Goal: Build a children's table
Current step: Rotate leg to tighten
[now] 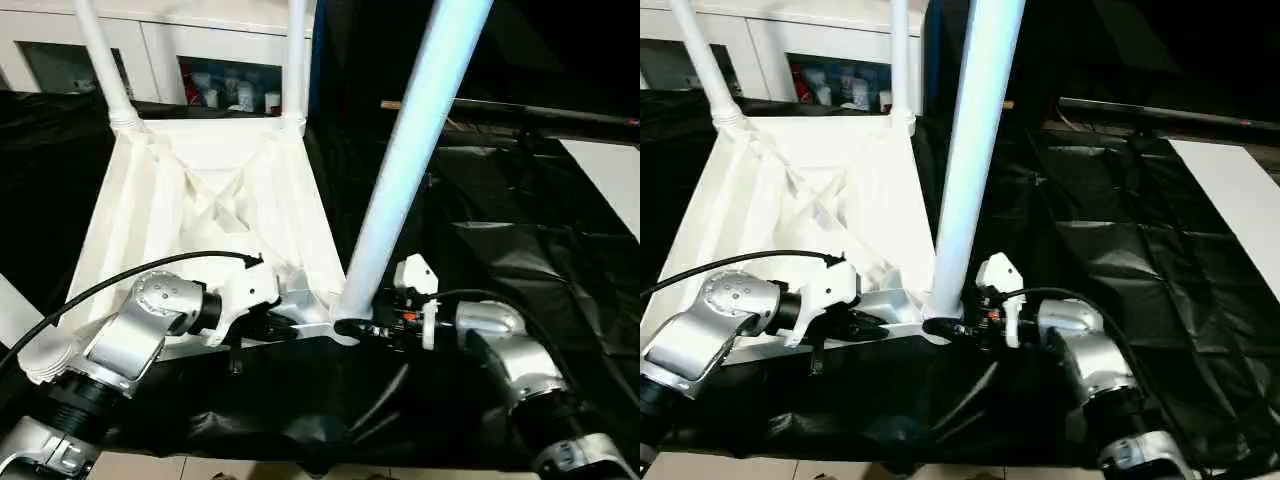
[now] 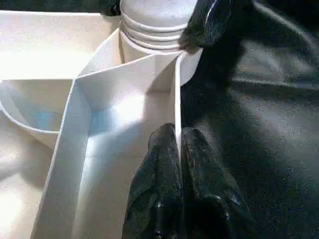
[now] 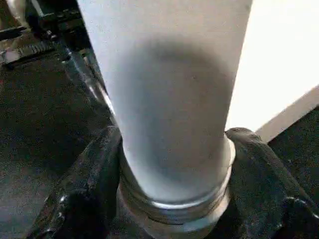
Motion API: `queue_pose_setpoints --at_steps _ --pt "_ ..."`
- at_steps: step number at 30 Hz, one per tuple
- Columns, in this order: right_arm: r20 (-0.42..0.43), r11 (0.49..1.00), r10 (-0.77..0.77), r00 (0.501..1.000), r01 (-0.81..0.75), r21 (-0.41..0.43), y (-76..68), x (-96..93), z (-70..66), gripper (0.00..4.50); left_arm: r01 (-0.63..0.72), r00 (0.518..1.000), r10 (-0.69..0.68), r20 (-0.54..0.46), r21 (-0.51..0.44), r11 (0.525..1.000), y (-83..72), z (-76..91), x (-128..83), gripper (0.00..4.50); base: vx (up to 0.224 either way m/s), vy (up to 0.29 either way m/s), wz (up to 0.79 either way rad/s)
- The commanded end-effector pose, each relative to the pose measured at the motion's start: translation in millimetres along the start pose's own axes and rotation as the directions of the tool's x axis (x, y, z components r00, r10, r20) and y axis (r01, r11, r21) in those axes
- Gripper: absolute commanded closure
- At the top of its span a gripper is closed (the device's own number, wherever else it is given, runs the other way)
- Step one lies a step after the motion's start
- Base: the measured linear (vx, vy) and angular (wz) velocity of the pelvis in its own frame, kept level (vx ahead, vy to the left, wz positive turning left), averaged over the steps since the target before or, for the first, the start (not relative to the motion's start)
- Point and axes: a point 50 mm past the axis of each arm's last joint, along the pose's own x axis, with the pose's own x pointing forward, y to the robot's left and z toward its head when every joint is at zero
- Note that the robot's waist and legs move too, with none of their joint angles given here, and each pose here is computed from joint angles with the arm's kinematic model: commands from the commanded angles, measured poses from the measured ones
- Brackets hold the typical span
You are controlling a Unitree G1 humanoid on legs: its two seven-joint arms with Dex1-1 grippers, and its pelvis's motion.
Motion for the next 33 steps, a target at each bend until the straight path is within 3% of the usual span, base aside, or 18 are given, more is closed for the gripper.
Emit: queue_pose_setpoints --at_steps 1,4,8,10,15,16,17,19,24,27,28,33 --pt "-0.037 0.978 -0.206 0.978 0.207 0.04 -13.2 -3.6 -12.7 1.78 0.009 0.999 -0.01 -0.04 -0.049 0.999 -5.0 -7.5 16 4.5 0.0 0.0 0.0" --pt "-0.045 0.917 -0.389 0.92 0.392 0.079 -18.7 7.8 -19.3 1.78 -0.135 0.989 0.129 -0.065 -0.095 0.986 5.9 -7.7 29 4.5 0.0 0.0 0.0" --pt "-0.123 0.73 -0.641 0.758 0.651 0.205 -22.4 31.9 -25.7 1.78 -0.299 0.954 0.287 -0.09 -0.172 0.939 16.0 3.4 56 4.5 0.0 0.0 0.0" --pt "-0.138 0.705 -0.663 0.736 0.676 0.216 -19.0 43.3 -23.4 1.78 -0.313 0.948 0.299 -0.106 -0.158 0.936 16.5 7.8 64 4.5 0.0 0.0 0.0" --pt "-0.058 0.778 -0.591 0.804 0.588 0.22 -10.9 57.5 -12.1 1.78 -0.33 0.937 0.315 -0.152 -0.09 0.94 19.6 7.5 69 4.5 0.0 0.0 0.0" --pt "-0.002 0.806 -0.554 0.832 0.537 0.247 -8.4 58.6 -7.2 1.43 -0.329 0.936 0.315 -0.155 -0.07 0.942 20.4 7.9 68 4.5 0.0 0.0 0.0" --pt "0.041 0.826 -0.524 0.85 0.497 0.266 -7.0 57.7 -3.3 1.43 -0.325 0.937 0.312 -0.156 -0.061 0.944 20.7 8.1 67 4.5 0.0 0.0 0.0" --pt "0.088 0.87 -0.467 0.88 0.44 0.221 -7.7 47.6 2.1 1.22 -0.304 0.942 0.296 -0.16 -0.031 0.952 20.0 6.6 61 4.5 0.0 0.0 0.0" --pt "0.064 0.925 -0.357 0.932 0.344 0.16 -10.9 27.0 3.7 0.71 -0.245 0.961 0.243 -0.131 0.004 0.97 17.2 4.5 51 4.5 0.0 0.0 0.0" --pt "0.032 0.979 -0.191 0.981 0.188 0.08 -8.6 2.1 3.3 0.71 -0.173 0.977 0.176 -0.12 0.037 0.984 12.5 0.3 38 4.5 0.0 0.0 0.0" --pt "0.032 0.979 -0.191 0.981 0.188 0.08 -8.6 2.1 3.3 0.71 -0.173 0.977 0.176 -0.12 0.037 0.984 12.5 0.3 38 4.5 0.0 0.0 0.0" --pt "-0.005 0.998 -0.055 0.998 0.055 -0.004 -9.5 -23.5 6.0 0.71 0.083 0.997 -0.082 -0.011 0.107 0.991 -8.7 2.4 21 4.5 0.0 0.0 0.0"
